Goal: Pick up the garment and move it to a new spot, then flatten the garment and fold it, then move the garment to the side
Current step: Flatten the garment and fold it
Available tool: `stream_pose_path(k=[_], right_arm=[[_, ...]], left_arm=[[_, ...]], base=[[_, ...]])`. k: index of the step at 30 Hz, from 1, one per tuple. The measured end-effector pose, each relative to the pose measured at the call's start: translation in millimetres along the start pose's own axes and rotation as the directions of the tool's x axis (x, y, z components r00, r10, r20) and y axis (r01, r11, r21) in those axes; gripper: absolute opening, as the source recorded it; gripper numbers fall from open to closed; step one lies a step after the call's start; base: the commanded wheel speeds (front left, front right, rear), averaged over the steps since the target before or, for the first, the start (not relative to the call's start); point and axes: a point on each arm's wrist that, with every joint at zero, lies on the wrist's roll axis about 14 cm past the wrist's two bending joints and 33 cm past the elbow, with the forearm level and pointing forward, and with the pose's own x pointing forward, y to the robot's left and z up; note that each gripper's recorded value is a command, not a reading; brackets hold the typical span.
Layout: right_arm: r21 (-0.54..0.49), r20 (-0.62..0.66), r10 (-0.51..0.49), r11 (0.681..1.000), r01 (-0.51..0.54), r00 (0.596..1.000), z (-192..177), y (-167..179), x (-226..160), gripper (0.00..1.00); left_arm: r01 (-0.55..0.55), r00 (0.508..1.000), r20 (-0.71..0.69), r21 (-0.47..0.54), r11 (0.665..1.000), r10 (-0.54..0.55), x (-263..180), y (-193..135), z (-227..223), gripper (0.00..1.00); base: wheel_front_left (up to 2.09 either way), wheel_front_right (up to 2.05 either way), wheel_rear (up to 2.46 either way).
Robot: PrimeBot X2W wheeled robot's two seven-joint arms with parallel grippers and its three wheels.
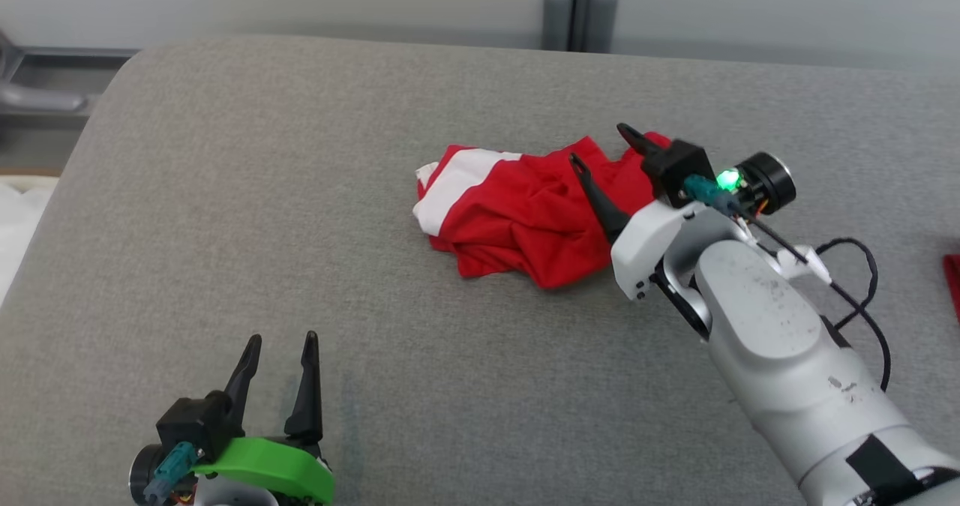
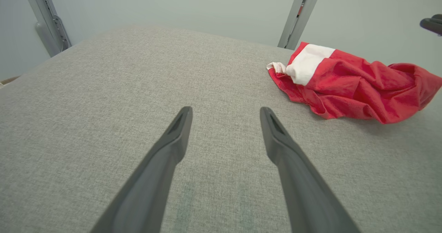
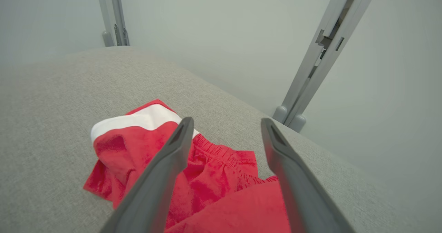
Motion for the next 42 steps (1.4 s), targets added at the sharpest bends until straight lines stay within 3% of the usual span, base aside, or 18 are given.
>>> stream_pose_path(k=[6, 15, 16, 17, 18, 19, 24, 30, 33, 37, 40, 42], right_arm=[[-0.036, -0.138, 0.107, 0.993, -0.113, 0.985, -24, 26, 40, 1.00], [0.063, -0.290, 0.213, 0.977, -0.203, 0.933, -83, 65, 57, 0.98], [0.067, -0.299, 0.220, 0.975, -0.210, 0.929, -87, 67, 57, 0.76], [0.075, -0.307, 0.228, 0.974, -0.215, 0.924, -91, 70, 57, 0.45], [0.087, -0.316, 0.234, 0.972, -0.217, 0.919, -96, 73, 56, 0.35], [0.092, -0.320, 0.238, 0.971, -0.220, 0.917, -98, 75, 56, 0.00], [0.089, -0.198, 0.227, 0.973, -0.213, 0.953, -73, 70, 64, 0.00], [0.105, 0.071, 0.199, 0.973, -0.205, 0.978, 17, 62, 80, 0.00], [0.110, 0.246, 0.190, 0.969, -0.222, 0.951, 86, 59, 82, 0.00], [0.093, 0.487, 0.149, 0.971, -0.221, 0.861, 183, 45, 61, 0.00], [0.074, 0.549, 0.113, 0.980, -0.183, 0.828, 207, 32, 41, 0.00], [0.069, 0.545, 0.081, 0.988, -0.140, 0.834, 201, 22, 27, 0.00]], left_arm=[[-0.055, 0.998, -0.009, -0.019, 0.998, 0.054, -5, 14, -1, 1.00], [-0.141, 0.989, -0.051, -0.028, 0.990, 0.140, -16, 37, -12, 1.00], [-0.146, 0.988, -0.054, -0.027, 0.989, 0.145, -16, 38, -12, 1.00], [-0.152, 0.987, -0.057, -0.027, 0.988, 0.150, -17, 40, -13, 1.00], [-0.156, 0.986, -0.061, -0.028, 0.987, 0.154, -17, 41, -14, 1.00], [-0.159, 0.986, -0.063, -0.027, 0.987, 0.157, -18, 41, -15, 1.00], [-0.159, 0.986, -0.055, -0.025, 0.987, 0.157, -16, 43, -12, 1.00], [-0.140, 0.989, -0.042, -0.022, 0.990, 0.139, -18, 39, -9, 1.00], [-0.126, 0.991, -0.042, -0.017, 0.992, 0.125, -22, 35, -10, 1.00], [-0.096, 0.995, -0.032, -0.005, 0.995, 0.096, -23, 27, -9, 1.00], [-0.081, 0.996, -0.031, -0.003, 0.997, 0.081, -25, 23, -10, 1.00], [-0.059, 0.998, -0.028, -0.002, 0.998, 0.059, -22, 16, -10, 1.00]], base=[[0.00, 0.00, 0.00], [0.00, 0.00, 0.00], [0.00, 0.00, 0.00], [0.00, 0.00, 0.00], [0.00, 0.00, 0.00], [0.00, 0.00, 0.00], [0.00, 0.00, 0.00], [0.00, 0.00, 0.00], [0.00, 0.00, 0.00], [0.00, 0.00, 0.00], [0.00, 0.00, 0.00], [0.00, 0.00, 0.00]])
